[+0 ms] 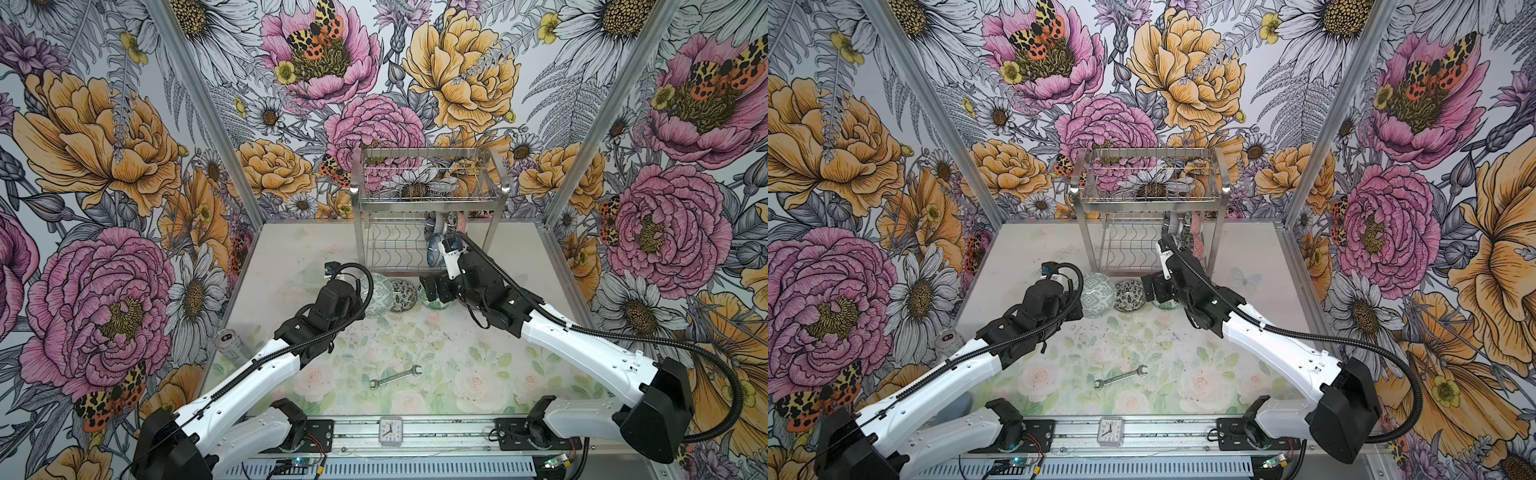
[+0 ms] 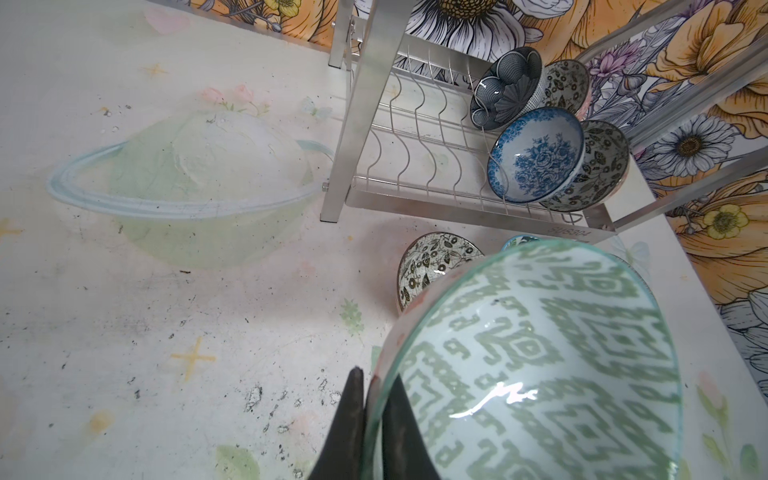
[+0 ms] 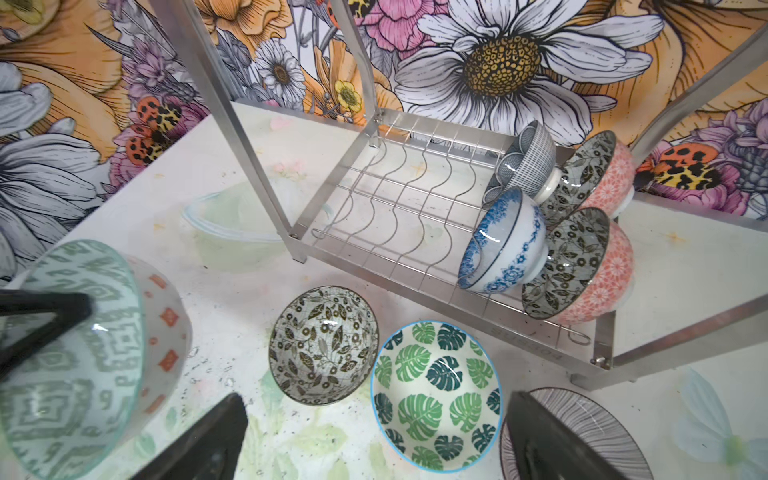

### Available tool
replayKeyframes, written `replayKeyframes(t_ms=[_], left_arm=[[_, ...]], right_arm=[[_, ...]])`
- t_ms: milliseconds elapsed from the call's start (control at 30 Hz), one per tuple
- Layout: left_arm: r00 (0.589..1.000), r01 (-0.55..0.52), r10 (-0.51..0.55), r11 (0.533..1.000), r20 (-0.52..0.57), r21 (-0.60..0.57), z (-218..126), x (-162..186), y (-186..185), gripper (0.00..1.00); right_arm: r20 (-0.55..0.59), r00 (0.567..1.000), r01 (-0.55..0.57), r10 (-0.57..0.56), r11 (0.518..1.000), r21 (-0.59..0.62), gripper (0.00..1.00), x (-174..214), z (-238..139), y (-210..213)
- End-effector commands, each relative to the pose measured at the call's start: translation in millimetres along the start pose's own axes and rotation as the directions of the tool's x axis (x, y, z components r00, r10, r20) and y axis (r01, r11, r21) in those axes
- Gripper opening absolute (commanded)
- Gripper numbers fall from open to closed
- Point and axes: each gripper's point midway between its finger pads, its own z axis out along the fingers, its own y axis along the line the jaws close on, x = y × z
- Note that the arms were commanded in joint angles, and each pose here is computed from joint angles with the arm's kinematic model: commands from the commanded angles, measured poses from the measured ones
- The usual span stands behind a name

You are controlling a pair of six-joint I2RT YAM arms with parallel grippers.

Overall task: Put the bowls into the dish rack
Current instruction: 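Tilt the green bowl toward the right gripper while the right gripper approaches, then close the right gripper on the green bowl rim while the left gripper holds it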

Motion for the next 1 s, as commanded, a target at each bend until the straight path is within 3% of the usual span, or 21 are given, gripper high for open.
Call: replayKeyframes(t_ms=[0, 233, 633, 767, 967], left_arm=[[0.996, 0.045, -0.048, 0.998, 0.077, 0.037, -8.8, -18.8, -16.5, 0.00], [0.994, 0.021, -0.032, 0.994, 0.104, 0.107, 5.8, -28.2, -51.8, 0.00], [0.989, -0.010, -0.016, 0.985, 0.147, 0.173, 31.1, -61.8, -104.6, 0.00], [0.985, -0.002, -0.032, 0.981, 0.169, 0.194, 33.8, -68.3, -112.3, 0.00], [0.974, -0.015, -0.026, 0.983, 0.223, 0.181, 24.8, -82.7, -110.4, 0.00]], right_arm=[[0.025, 0.998, -0.060, 0.060, 0.998, -0.033, 1.00, -11.1, -14.0, 12.8], [0.059, 0.996, -0.071, 0.073, 0.997, -0.039, 1.00, -19.8, -23.2, 24.2], [0.058, 0.990, -0.125, 0.128, 0.991, -0.057, 1.00, -25.2, -1.5, 40.8], [0.079, 0.983, -0.163, 0.164, 0.986, -0.015, 0.94, -29.7, 12.3, 33.5], [0.127, 0.962, -0.249, 0.242, 0.968, 0.042, 0.78, -38.6, 32.6, 13.1]])
